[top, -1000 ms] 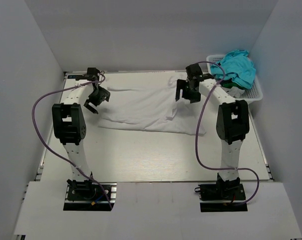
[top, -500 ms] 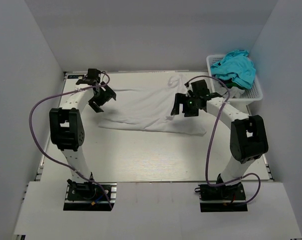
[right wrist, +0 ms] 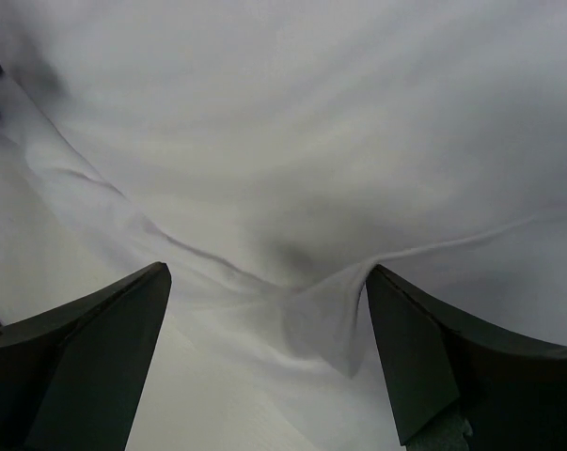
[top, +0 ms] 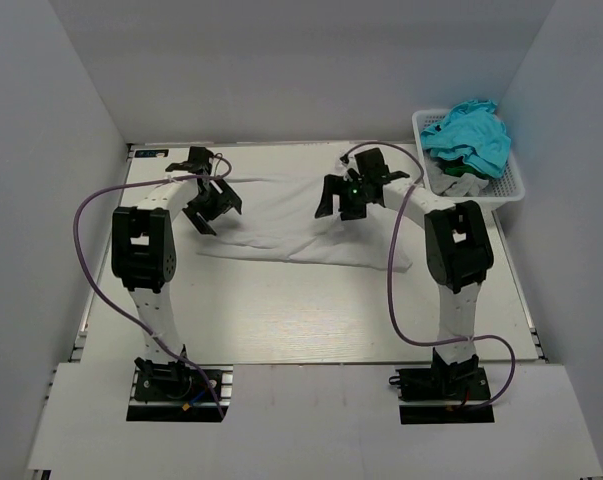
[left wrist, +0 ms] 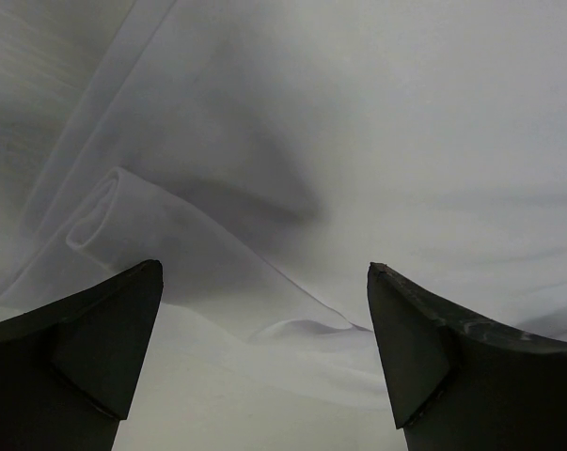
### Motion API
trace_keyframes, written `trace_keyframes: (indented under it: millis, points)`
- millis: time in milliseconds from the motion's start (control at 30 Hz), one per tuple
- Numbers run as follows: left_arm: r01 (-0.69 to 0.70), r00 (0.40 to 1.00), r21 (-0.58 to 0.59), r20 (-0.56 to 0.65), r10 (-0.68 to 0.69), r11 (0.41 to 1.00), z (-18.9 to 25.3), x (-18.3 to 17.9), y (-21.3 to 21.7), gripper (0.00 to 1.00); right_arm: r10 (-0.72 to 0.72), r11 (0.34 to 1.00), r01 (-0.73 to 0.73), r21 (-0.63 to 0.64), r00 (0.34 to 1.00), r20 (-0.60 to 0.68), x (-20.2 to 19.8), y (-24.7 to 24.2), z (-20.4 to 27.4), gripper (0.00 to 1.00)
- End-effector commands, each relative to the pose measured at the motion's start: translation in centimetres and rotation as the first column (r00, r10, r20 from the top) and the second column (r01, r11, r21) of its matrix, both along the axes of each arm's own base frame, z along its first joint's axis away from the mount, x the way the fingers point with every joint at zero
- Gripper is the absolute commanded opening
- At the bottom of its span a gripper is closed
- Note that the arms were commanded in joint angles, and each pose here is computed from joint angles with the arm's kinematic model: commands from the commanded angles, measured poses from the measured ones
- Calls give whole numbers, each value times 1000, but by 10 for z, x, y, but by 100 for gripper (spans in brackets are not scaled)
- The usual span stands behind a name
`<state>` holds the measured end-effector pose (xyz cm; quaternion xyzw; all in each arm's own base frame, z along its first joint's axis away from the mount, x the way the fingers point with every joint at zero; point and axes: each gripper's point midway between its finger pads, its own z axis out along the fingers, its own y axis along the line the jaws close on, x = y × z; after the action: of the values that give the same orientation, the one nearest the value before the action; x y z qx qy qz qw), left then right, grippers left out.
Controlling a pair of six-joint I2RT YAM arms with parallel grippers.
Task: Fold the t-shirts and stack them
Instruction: Fold the flattened tshirt in 1/3 of the way
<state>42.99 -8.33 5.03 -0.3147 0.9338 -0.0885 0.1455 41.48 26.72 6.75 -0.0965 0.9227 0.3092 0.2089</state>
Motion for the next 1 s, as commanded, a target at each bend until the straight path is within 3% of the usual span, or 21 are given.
trace_keyframes:
  millis: [0, 167, 300, 467, 567, 733, 967]
  points:
    - [-2, 1000, 20, 5, 2, 1000, 7, -2, 5, 100, -19, 994, 6, 106, 993, 118, 36, 23, 42, 90]
    - [-5, 1000, 31, -16, 5, 1000, 5, -5, 7, 100, -135, 987, 127, 93, 988, 79, 57, 19, 43, 90]
    - [-12, 1000, 45, 9, 11, 999, 11, 2, 9, 100, -194, 980, 198, -25, 974, 120, 53, -8, 47, 90]
    - [4, 999, 24, 39, -5, 1000, 19, 8, 5, 100, -319, 913, 357, -196, 926, 201, 22, -70, 42, 90]
    - [17, 999, 16, 39, -18, 1000, 14, 6, 3, 100, -348, 897, 399, -190, 903, 253, 9, -86, 60, 90]
    - [37, 998, -35, 45, -36, 999, 2, 4, -6, 100, -378, 882, 396, -257, 918, 119, -43, -111, 7, 90]
    - [-6, 996, -3, -90, 5, 1000, -39, -30, 2, 100, -400, 893, 379, -244, 915, -43, -68, -121, -34, 90]
